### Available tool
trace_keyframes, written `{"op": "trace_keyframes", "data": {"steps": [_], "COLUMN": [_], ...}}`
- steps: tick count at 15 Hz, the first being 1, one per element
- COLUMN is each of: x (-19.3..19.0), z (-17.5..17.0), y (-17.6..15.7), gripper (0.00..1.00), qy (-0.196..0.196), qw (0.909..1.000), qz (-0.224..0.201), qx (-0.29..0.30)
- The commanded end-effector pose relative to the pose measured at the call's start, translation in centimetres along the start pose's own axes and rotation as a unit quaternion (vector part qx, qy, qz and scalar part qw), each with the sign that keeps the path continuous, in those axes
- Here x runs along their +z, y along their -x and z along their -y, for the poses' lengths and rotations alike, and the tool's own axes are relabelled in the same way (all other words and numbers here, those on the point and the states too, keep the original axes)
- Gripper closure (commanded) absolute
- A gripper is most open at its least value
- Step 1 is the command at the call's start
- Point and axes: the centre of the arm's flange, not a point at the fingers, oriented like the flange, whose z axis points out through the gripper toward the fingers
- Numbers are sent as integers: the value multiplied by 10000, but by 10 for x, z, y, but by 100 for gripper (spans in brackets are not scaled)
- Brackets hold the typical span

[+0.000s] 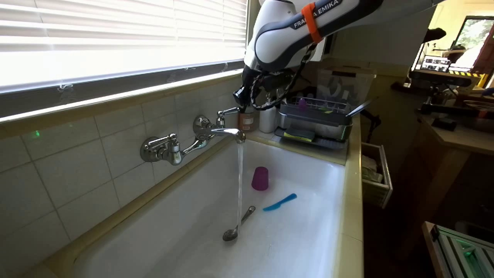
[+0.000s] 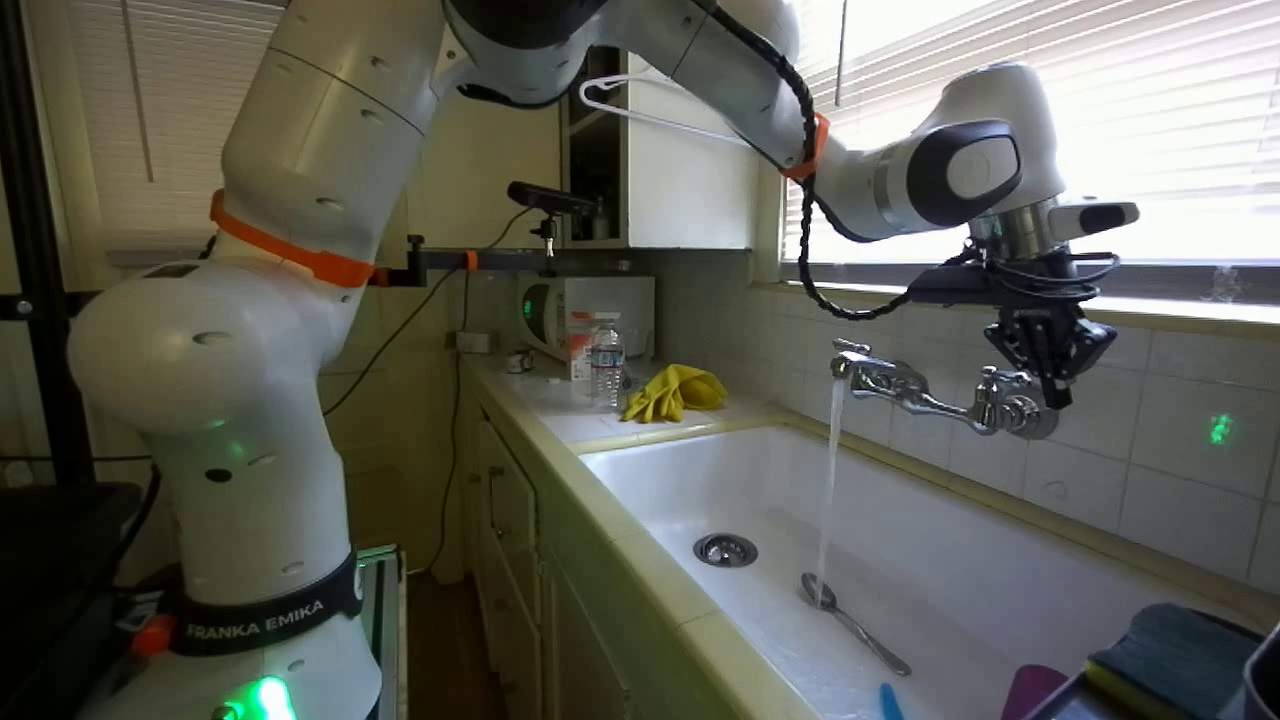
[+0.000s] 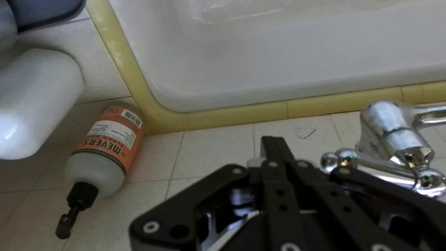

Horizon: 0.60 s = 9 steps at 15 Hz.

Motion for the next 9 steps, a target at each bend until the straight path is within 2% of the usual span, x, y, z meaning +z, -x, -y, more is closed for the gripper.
{"op": "trace_keyframes", "data": {"steps": [1,4,9], "x": [-11,-14,-13], "z": [0,-2,5], "y": [27,35,49], "gripper": [100,100,100], "qy": [167,201,92], "qw": [9996,9991,9979], "qz": [88,156,556], "qx": [208,330,320]}}
